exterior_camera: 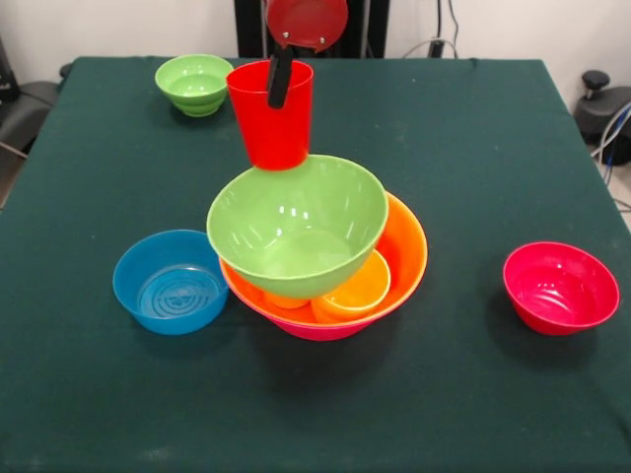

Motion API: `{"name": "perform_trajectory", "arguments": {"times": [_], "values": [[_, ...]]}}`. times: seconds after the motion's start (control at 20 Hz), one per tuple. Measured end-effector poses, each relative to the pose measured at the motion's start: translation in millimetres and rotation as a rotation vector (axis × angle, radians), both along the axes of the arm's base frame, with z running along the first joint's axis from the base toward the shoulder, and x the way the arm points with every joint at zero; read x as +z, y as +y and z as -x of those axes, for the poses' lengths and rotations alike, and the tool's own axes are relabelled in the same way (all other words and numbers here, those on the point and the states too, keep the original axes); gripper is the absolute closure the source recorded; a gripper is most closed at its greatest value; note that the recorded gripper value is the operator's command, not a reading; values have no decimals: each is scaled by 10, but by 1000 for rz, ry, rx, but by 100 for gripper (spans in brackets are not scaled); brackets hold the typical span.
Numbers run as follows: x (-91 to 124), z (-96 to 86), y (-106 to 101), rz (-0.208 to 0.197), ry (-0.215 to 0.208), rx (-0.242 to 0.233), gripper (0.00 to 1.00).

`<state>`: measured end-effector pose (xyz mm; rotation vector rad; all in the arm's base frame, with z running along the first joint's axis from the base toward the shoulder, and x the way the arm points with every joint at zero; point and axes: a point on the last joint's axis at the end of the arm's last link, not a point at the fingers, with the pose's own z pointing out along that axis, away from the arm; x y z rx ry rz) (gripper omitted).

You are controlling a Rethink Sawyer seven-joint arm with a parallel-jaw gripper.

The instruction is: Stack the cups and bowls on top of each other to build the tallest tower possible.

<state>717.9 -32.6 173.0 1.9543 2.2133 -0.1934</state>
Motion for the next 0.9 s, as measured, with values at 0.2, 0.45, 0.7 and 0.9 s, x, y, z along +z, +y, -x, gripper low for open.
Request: {"name": "perform_trajectory", "arguments": {"times": [0.2,0.45,0.7,0.9], "values": [[76,2,-3,-2,-10,-2,100],[138,9,-6,-3,-17,-5,100],[239,15,-11,-5,-30,-9,100],[303,21,-14,-7,-38,-11,100]]}}
